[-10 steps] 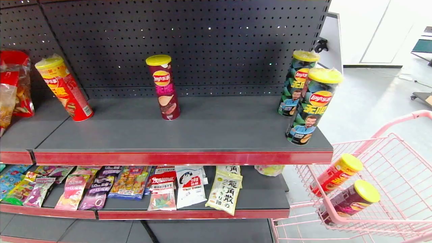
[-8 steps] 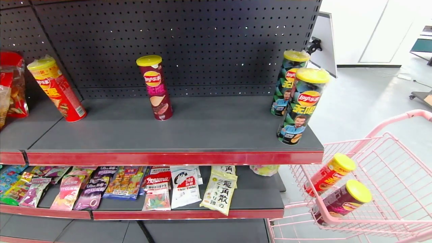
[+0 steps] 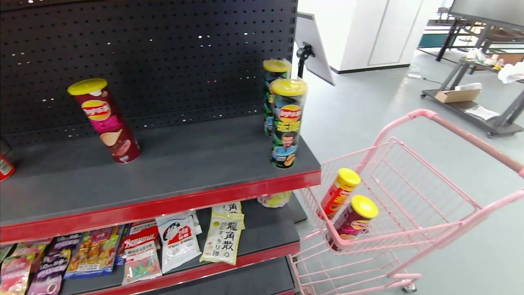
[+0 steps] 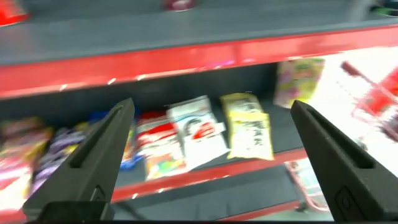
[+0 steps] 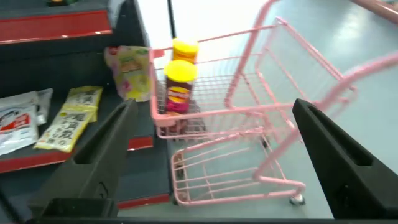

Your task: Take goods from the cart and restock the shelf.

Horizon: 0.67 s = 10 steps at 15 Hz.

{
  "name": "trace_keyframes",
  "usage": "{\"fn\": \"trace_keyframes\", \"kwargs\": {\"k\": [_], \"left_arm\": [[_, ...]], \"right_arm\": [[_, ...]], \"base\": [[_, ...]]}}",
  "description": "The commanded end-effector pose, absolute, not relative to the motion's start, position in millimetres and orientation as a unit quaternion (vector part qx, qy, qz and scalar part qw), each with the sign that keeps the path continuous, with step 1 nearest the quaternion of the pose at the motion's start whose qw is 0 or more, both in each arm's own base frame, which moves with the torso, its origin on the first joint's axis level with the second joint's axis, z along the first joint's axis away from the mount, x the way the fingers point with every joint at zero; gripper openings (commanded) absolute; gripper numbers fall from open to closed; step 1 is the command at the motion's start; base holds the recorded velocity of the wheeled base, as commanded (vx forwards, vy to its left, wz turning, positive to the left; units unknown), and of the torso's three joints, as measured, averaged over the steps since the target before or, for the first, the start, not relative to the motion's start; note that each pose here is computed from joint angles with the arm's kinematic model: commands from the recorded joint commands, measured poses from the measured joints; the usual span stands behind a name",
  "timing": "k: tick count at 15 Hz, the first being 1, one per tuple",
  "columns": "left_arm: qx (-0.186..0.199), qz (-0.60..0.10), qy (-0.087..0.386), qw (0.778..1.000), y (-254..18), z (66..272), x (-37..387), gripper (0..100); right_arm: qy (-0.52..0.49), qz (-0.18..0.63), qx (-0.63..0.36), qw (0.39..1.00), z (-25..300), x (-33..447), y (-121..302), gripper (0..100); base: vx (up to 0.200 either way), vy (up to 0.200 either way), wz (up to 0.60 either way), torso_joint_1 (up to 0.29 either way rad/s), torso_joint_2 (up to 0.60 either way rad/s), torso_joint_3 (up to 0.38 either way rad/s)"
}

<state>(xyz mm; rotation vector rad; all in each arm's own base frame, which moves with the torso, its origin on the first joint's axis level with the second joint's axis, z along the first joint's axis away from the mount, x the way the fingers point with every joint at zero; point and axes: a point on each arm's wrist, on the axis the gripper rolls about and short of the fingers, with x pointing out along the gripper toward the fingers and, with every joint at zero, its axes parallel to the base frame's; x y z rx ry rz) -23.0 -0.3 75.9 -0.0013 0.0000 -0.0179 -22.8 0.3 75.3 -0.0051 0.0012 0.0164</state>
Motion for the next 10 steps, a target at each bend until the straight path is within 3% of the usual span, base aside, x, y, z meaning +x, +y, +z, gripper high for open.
{"fn": "trace_keyframes", "kwargs": {"k": [1, 7, 10], "left_arm": [[-0.001, -0.009, 0.001, 1.000, -0.3, 75.6, -22.9, 100], [-0.001, -0.009, 0.001, 1.000, -0.3, 75.6, -22.9, 100], [-0.001, -0.009, 0.000, 1.000, -0.3, 76.0, -23.0, 100]], "right_arm": [[0.002, 0.008, -0.002, 1.000, 75.4, -22.7, 0.3, 100], [0.002, 0.009, -0.002, 1.000, 75.4, -22.7, 0.3, 100], [0.002, 0.008, -0.002, 1.000, 75.4, -22.7, 0.3, 100]], "base": [[0.000, 0.000, -0.60, 0.007, 0.00, 0.002], [0.000, 0.000, 0.00, -0.008, 0.02, 0.011], [0.000, 0.000, 0.00, -0.134, 0.33, 0.191]]}}
